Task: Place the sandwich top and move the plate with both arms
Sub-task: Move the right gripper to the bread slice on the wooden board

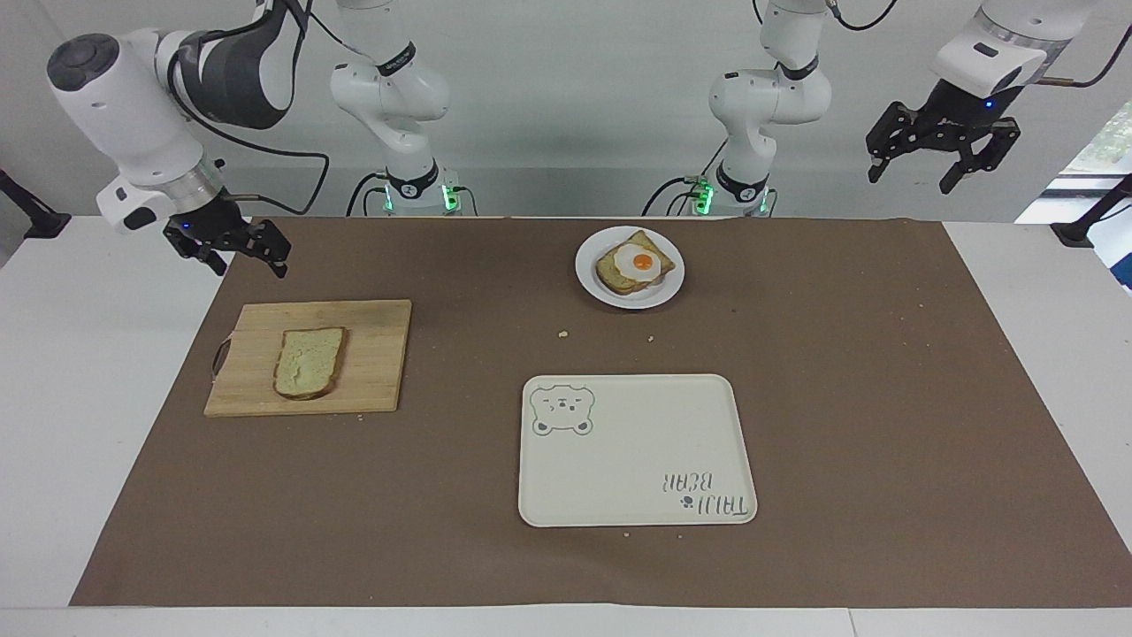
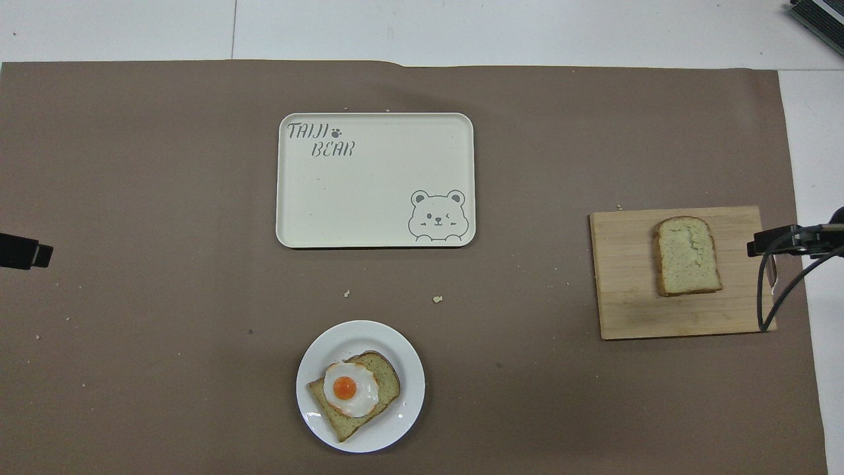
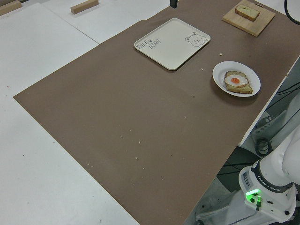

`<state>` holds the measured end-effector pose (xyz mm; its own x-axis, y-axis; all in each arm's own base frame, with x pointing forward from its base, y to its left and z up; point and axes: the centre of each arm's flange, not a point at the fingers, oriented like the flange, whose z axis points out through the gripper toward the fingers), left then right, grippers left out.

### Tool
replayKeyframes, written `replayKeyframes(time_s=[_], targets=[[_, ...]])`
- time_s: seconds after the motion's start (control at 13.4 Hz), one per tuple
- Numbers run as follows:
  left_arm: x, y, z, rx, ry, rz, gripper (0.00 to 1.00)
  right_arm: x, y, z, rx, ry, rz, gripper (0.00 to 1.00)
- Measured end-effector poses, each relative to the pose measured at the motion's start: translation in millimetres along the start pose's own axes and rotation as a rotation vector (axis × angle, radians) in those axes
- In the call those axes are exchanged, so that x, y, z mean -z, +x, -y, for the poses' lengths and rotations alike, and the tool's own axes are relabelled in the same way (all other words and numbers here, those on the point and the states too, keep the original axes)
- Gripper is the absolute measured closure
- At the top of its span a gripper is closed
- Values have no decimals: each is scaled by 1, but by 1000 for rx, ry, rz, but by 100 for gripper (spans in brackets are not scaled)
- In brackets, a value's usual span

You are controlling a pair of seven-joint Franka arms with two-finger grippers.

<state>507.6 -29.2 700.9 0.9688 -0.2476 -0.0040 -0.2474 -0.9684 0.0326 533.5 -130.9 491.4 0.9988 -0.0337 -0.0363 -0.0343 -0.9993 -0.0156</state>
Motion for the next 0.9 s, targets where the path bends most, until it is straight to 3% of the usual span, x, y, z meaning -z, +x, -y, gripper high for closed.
replayKeyframes(time_s=[0.22,0.52,0.67,0.82,0.9], targets=[[0,0,0,0,0,0,0,-46,-4,-25,45,9,-11,0],[0,0,0,1,0,1,0,-83,-6,-43,119,120,-51,0],[-1,-1,-1,-1,-2,10,0,-107,-4,-56,126,133,-58,0],[-2,-2,-3,-3,-5,26,0,-127,-3,-60,118,137,-45,12],[-2,-3,-3,-4,-5,29,0,-136,-2,-62,113,136,-44,12]])
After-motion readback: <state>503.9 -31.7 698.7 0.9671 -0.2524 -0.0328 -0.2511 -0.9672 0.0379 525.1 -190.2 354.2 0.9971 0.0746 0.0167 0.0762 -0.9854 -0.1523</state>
